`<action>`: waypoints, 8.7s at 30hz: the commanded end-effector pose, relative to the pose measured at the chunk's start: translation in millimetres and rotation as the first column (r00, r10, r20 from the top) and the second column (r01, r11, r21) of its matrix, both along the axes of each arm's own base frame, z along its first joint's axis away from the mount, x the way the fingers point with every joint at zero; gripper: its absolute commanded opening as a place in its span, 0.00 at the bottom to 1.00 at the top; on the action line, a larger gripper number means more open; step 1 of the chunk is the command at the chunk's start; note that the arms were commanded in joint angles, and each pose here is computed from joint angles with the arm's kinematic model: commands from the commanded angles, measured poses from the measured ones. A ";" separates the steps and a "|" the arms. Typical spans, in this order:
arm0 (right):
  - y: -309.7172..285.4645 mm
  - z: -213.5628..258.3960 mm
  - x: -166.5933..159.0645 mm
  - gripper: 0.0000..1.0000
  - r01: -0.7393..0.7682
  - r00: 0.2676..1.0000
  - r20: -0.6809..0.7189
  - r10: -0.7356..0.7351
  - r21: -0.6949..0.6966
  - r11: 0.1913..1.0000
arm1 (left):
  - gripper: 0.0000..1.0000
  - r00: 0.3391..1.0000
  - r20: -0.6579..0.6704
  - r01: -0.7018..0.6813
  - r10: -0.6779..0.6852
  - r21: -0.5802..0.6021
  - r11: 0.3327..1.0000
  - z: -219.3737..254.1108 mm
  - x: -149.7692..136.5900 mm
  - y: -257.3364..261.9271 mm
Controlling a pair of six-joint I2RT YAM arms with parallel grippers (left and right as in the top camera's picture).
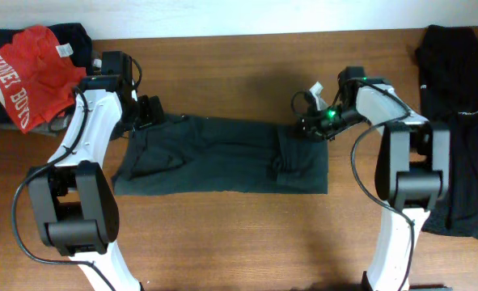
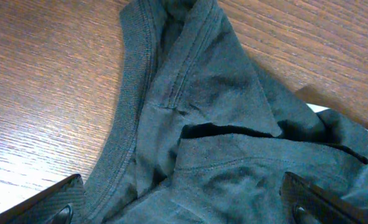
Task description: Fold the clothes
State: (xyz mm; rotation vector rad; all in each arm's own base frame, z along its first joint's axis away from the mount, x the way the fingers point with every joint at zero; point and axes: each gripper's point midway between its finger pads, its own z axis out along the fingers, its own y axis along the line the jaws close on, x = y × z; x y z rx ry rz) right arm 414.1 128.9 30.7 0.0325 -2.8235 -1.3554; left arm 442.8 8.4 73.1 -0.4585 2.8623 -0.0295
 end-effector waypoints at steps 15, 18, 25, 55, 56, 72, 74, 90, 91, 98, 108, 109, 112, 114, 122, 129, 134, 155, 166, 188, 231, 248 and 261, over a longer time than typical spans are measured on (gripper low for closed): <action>-16.2 54.6 12.2 0.09 0.040 0.991 0.130 -0.035 -0.035 0.999 | 0.99 1.000 0.021 0.007 -0.007 -0.004 1.000 8.6 3.1 -2.6; -22.5 79.1 1.4 0.09 0.044 0.988 0.151 -0.029 -0.098 0.994 | 0.99 1.000 0.021 0.007 -0.007 -0.003 1.000 8.6 3.2 -2.6; 1.7 91.6 -48.2 0.08 -0.129 0.985 0.112 0.134 -0.048 0.990 | 0.99 1.000 0.021 0.007 -0.007 -0.004 1.000 8.6 3.2 -2.6; 10.8 7.7 -106.8 0.15 0.028 0.999 -0.037 -0.022 0.171 0.985 | 0.99 1.000 0.014 0.012 -0.012 -0.025 1.000 8.1 1.5 -6.4; 10.3 14.9 -102.3 0.15 0.024 1.000 -0.020 -0.021 0.168 0.985 | 0.99 1.000 0.014 0.012 -0.012 -0.025 1.000 8.1 1.5 -6.4; -109.9 45.4 -62.0 0.99 0.144 0.989 0.091 -0.118 -0.374 0.916 | 0.99 1.000 0.015 0.012 -0.012 -0.025 1.000 8.2 1.8 -6.4; -113.6 34.9 -62.9 0.99 0.145 0.989 0.081 -0.123 -0.376 0.915 | 0.99 1.000 0.015 0.012 -0.012 -0.025 1.000 8.2 1.8 -6.4; -86.4 -11.4 -73.0 0.99 0.110 0.993 0.059 -0.099 -0.212 0.971 | 0.99 1.000 0.015 0.012 -0.012 -0.025 1.000 8.2 1.8 -6.4; -84.9 -13.5 -74.0 0.99 0.110 0.993 0.060 -0.100 -0.203 0.973 | 0.99 1.000 0.015 0.012 -0.012 -0.025 1.000 8.2 1.8 -6.4; -74.0 -28.4 -86.3 0.99 0.112 0.994 0.021 -0.110 -0.136 0.984 | 0.99 1.000 0.015 0.014 -0.014 -0.025 1.000 8.2 1.8 -7.3; -65.7 -32.1 -88.8 0.61 0.127 0.992 0.016 -0.126 -0.075 0.989 | 0.99 1.000 0.019 0.015 -0.015 -0.025 1.000 8.4 2.7 -7.6; -66.0 -32.3 -87.7 0.54 0.136 0.991 0.012 -0.135 -0.075 0.988 | 0.99 1.000 0.019 0.015 -0.015 -0.025 1.000 8.4 2.7 -7.6; -66.3 -32.3 -85.4 0.41 0.141 0.990 0.019 -0.140 -0.075 0.987 | 0.99 1.000 0.019 0.015 -0.015 -0.025 1.000 8.4 2.7 -7.6; -66.5 -32.4 -85.1 0.34 0.141 0.990 0.020 -0.140 -0.076 0.987 | 0.99 1.000 0.019 0.015 -0.015 -0.025 1.000 8.4 2.7 -7.6; -80.2 -39.5 -78.5 0.04 0.203 0.979 -0.003 -0.205 -0.146 0.968 | 0.99 1.000 0.019 0.016 -0.015 -0.025 1.000 8.4 2.6 -7.6; -118.7 -36.6 -74.5 0.04 0.244 0.963 -0.035 -0.266 -0.296 0.923 | 0.99 1.000 0.018 0.015 -0.015 -0.025 1.000 8.4 2.5 -7.6; -144.9 -17.7 -72.3 0.04 0.209 0.967 -0.043 -0.253 -0.441 0.873 | 0.99 1.000 0.019 0.015 -0.015 -0.025 1.000 8.3 2.7 -7.6; -121.2 38.4 -74.7 0.04 0.042 0.996 -0.010 -0.084 -0.809 0.587 | 0.99 1.000 0.026 0.015 -0.015 -0.025 1.000 8.8 4.3 -7.6; -69.0 38.9 -73.3 0.04 0.021 1.000 0.029 0.007 -0.833 0.553 | 0.99 1.000 0.026 0.015 -0.015 -0.025 1.000 8.8 4.4 -7.6; -6.6 24.2 -75.0 0.44 -0.020 0.998 0.023 0.056 -0.743 0.669 | 0.99 1.000 0.026 0.015 -0.015 -0.025 1.000 8.8 4.3 -7.6; -80.3 62.1 -9.4 0.04 0.279 0.959 0.185 -0.215 -0.479 0.832 | 0.99 1.000 0.026 0.015 -0.015 -0.025 1.000 8.8 4.3 -7.6; -14.6 17.3 3.0 0.04 0.308 0.942 0.240 -0.234 -0.338 0.890 | 0.99 1.000 0.025 0.015 -0.015 -0.025 1.000 8.5 4.0 -7.6; -14.5 47.2 9.8 0.04 0.349 0.927 0.276 -0.253 -0.390 0.852 | 0.99 1.000 0.024 0.015 -0.015 -0.025 1.000 8.4 3.7 -7.6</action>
